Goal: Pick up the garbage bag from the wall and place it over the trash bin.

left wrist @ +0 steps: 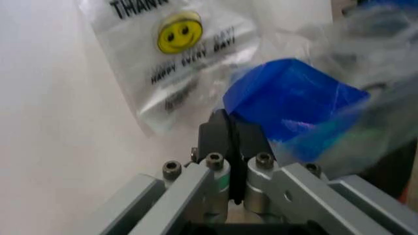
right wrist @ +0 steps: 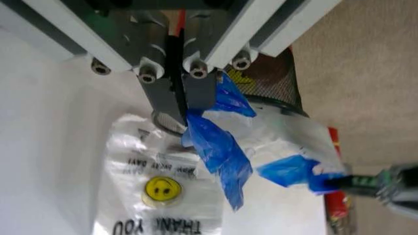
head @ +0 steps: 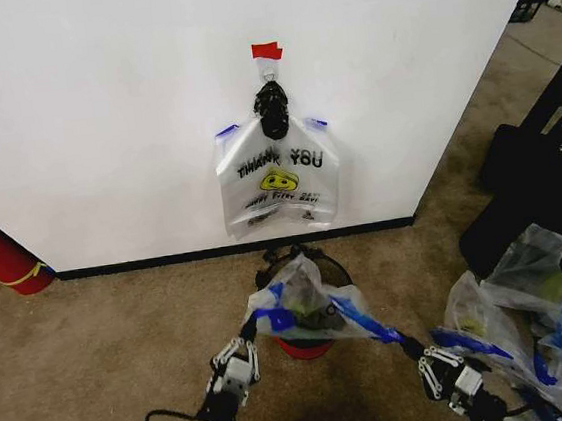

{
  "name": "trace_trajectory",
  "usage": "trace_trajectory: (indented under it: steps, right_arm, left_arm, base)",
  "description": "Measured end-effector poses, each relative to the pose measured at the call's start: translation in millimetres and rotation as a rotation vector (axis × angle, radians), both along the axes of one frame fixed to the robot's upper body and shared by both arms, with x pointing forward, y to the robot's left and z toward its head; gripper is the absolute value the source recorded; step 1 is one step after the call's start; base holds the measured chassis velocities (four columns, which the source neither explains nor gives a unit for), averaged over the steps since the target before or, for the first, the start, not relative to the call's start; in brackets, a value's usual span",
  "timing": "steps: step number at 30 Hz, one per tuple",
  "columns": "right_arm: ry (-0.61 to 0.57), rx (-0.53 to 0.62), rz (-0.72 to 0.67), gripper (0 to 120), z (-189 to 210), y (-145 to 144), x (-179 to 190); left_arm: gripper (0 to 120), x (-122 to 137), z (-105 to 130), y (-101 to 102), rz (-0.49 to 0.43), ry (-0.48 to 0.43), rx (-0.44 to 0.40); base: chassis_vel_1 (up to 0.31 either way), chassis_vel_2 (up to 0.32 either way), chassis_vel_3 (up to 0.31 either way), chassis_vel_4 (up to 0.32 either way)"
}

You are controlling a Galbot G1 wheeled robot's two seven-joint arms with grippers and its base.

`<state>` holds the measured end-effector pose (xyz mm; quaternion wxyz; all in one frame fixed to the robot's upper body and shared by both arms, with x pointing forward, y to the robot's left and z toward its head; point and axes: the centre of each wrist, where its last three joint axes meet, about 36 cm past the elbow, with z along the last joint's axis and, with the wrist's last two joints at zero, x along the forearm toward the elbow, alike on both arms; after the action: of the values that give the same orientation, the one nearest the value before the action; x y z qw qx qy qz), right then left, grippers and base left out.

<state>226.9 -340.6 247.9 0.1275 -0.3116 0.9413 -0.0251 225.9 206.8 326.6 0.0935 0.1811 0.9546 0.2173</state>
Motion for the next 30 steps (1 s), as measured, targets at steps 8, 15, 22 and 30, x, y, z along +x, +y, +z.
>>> trace_trajectory:
  steps: [8,15,22,30]
  right_arm:
    - [0.031,0.095,-0.132,0,-36,32,5]
    - [0.063,0.168,-0.206,0,-54,55,8]
    - [0.087,0.262,-0.300,0,-57,76,17]
    - [0.162,0.464,-0.428,0,-48,98,29]
  left_arm:
    - [0,2,-22,8,0.027,0.006,0.084]
    - [0,0,-38,16,0.032,0.016,0.148]
    - [0,6,-45,20,0.038,0.023,0.187]
    - [0,13,-52,21,0.023,0.038,0.224]
  base:
    - [0.000,0.000,0.000,0.000]
    - [0.000,0.000,0.000,0.000]
    - [0.000,0.000,0.000,0.000]
    - [0.000,0.000,0.000,0.000]
